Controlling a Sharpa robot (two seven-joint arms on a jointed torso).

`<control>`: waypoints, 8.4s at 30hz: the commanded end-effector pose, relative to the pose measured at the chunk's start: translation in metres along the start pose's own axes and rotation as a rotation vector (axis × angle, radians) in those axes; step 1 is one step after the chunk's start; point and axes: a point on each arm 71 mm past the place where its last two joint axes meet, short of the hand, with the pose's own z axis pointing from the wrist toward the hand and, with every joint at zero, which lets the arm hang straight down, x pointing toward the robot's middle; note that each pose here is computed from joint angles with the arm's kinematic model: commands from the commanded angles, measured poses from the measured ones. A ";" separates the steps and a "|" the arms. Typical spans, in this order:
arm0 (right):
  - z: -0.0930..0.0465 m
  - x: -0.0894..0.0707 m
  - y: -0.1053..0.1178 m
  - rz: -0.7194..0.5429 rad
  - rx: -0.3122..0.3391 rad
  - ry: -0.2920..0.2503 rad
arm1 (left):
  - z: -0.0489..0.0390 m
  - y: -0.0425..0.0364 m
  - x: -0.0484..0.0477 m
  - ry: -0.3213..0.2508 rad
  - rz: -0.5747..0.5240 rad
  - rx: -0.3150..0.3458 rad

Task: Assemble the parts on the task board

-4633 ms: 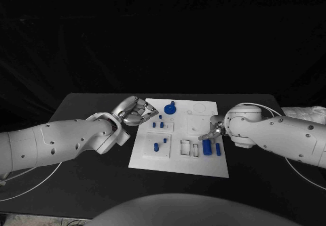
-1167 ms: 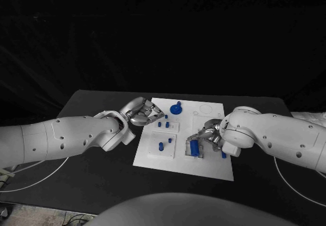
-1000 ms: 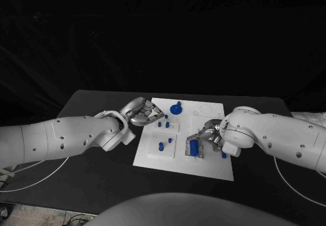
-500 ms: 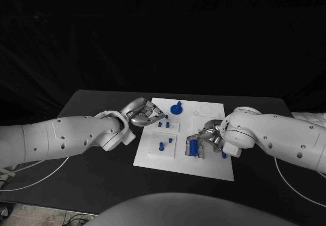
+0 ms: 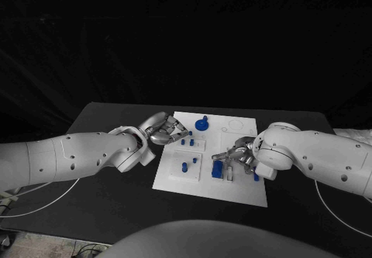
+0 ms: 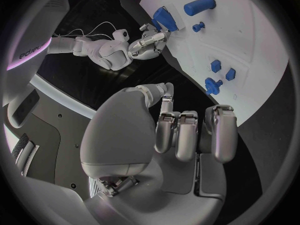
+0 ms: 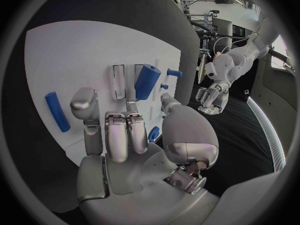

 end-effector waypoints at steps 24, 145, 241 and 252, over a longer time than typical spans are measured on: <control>-0.067 0.014 -0.018 -0.145 -0.546 -0.443 | -0.0019 -0.0004 0.0015 0.037 -0.006 0.004; -0.057 -0.039 -0.070 -0.493 0.154 -0.256 | 0.0002 0.0018 0.0162 0.100 -0.017 -0.012; -0.033 -0.008 -0.059 0.008 0.057 -0.066 | 0.0020 0.0065 0.0203 0.158 -0.018 -0.056; -0.029 -0.004 -0.048 0.020 0.040 -0.041 | 0.0027 0.0065 0.0216 0.168 -0.019 -0.058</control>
